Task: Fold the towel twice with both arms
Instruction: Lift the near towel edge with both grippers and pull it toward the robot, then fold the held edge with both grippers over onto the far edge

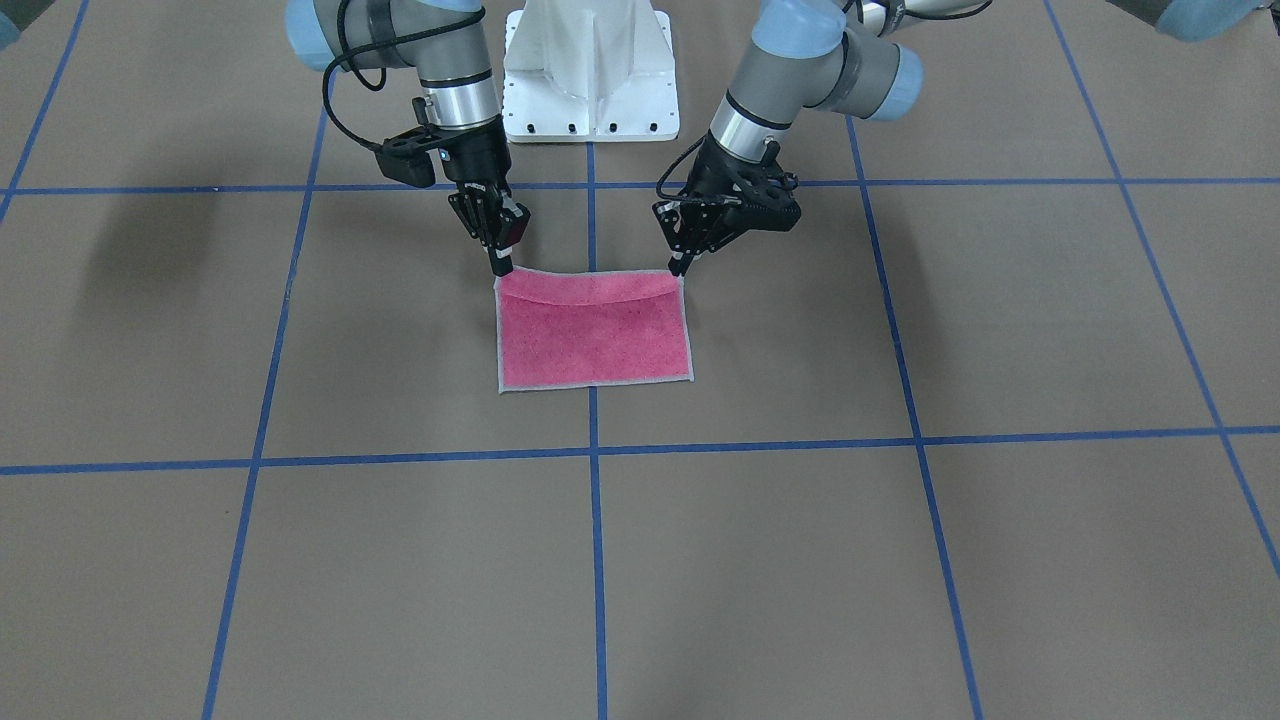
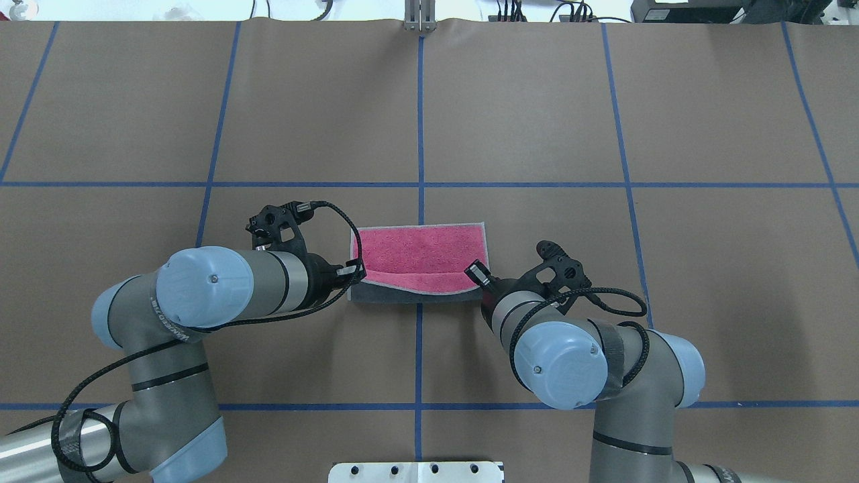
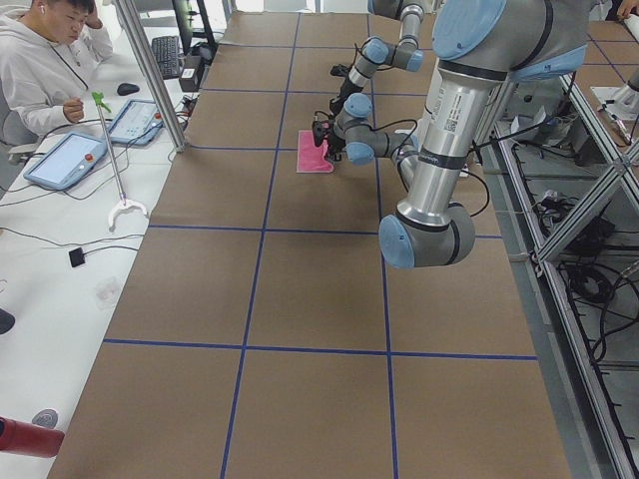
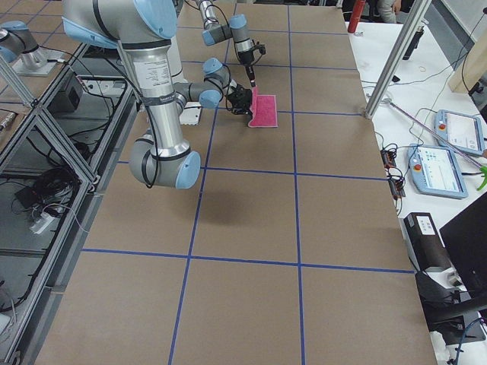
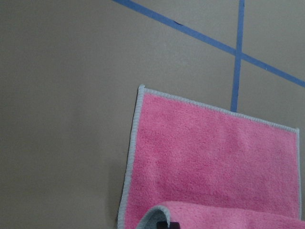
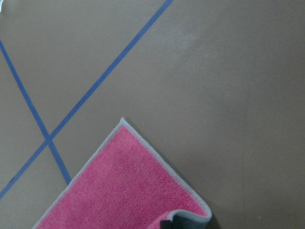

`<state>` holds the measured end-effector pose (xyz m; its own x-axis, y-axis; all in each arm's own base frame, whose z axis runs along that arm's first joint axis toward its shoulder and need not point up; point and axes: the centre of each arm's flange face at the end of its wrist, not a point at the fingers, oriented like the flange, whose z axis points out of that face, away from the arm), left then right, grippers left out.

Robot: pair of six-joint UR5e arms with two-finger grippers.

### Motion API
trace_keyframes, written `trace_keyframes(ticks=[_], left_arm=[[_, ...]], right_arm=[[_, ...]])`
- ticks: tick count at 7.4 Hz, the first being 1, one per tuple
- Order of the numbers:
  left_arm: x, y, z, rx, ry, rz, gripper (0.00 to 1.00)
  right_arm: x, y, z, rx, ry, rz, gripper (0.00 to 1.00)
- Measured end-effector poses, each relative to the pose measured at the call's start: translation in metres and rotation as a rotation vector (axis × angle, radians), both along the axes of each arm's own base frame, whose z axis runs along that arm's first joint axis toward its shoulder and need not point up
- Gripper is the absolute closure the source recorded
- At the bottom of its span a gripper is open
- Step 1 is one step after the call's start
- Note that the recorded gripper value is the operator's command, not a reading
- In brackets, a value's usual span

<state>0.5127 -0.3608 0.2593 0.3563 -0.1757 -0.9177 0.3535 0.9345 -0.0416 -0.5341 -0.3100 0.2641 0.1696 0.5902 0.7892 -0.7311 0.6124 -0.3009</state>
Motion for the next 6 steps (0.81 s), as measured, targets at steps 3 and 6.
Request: trace_keyframes(ticks=[3,6], left_arm=[[0.005,-0.02,-0.007,-0.007,-0.017,-0.022,1.0],[0.009,-0.036,-0.003,0.004,-0.039,-0.034,1.0]], right_arm=[[0.006,-0.015,-0.006,0.019,0.001,0.013,1.0],[0.007,-0.028,-0.012,0.02,-0.003,0.033,1.0]])
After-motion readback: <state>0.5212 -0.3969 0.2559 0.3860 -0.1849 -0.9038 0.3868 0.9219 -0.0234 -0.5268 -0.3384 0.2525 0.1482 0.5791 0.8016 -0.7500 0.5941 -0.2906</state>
